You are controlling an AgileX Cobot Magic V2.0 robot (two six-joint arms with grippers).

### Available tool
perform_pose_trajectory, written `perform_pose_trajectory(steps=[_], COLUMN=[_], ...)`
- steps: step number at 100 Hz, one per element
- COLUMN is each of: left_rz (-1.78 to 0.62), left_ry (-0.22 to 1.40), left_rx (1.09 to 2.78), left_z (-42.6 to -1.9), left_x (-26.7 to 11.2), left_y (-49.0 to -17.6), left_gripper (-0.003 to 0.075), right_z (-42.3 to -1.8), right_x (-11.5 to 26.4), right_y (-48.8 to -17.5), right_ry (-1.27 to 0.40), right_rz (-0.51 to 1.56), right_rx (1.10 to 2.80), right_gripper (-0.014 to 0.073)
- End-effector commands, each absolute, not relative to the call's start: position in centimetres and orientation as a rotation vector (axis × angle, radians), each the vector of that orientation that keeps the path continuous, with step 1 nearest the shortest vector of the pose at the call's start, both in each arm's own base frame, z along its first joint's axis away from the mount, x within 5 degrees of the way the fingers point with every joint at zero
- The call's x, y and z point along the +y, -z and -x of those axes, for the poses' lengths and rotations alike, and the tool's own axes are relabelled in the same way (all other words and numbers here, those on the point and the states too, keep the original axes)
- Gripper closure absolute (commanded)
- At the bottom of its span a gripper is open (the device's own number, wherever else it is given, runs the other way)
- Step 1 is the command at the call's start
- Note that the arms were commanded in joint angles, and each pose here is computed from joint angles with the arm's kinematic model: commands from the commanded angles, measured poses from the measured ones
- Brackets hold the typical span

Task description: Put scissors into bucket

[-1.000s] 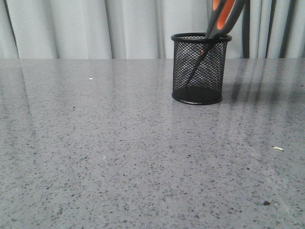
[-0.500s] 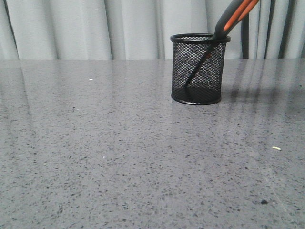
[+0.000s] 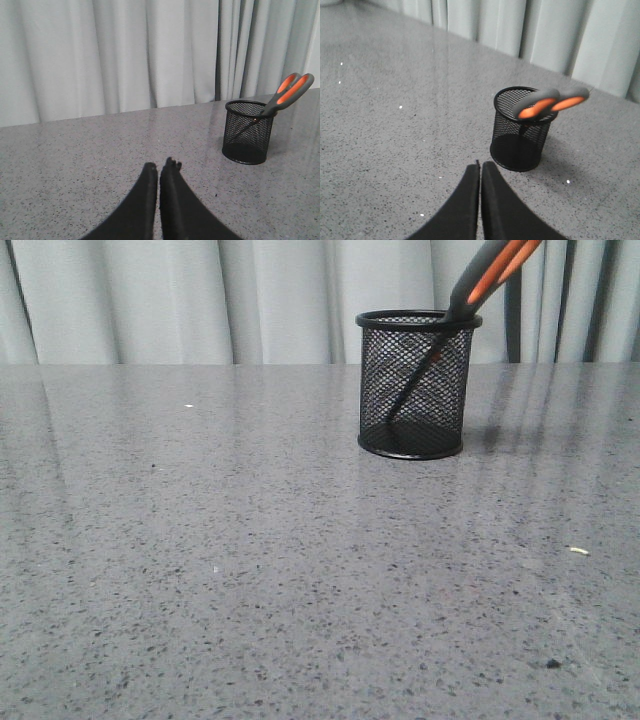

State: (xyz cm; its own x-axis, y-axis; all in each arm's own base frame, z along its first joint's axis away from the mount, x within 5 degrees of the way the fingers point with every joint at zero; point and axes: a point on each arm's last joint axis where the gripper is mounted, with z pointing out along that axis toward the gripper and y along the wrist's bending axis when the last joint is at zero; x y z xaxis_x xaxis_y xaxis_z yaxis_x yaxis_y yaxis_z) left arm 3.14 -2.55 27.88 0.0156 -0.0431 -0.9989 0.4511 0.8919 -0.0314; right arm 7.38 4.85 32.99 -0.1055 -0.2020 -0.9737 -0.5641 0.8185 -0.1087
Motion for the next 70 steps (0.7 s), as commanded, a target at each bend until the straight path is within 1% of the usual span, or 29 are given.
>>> perform_pose_trajectory(steps=[1, 9, 20, 70], left_rz=[-0.268, -0.268, -0.268, -0.268], left_ry=[0.409, 0.409, 0.409, 0.409], left_rx=[1.45, 1.45, 1.45, 1.45], left_z=[-3.3, -3.3, -3.3, -3.3], left_x=[-2.3, -2.3, -2.3, -2.3], left_y=[-29.2, -29.2, -29.2, -29.2], left_gripper=[0.074, 0.074, 0.074, 0.074], right_z=[-6.3, -5.4, -4.6, -4.4], right_x=[4.0, 3.5, 3.0, 2.8], right_y=[-33.1, -31.9, -31.3, -31.3], right_ry=[-0.348, -0.352, -0.356, -0.358], right_rz=[0.537, 0.526, 0.515, 0.51], right_rx=[1.469, 1.438, 1.408, 1.394], right_gripper=[0.064, 0.064, 0.064, 0.064])
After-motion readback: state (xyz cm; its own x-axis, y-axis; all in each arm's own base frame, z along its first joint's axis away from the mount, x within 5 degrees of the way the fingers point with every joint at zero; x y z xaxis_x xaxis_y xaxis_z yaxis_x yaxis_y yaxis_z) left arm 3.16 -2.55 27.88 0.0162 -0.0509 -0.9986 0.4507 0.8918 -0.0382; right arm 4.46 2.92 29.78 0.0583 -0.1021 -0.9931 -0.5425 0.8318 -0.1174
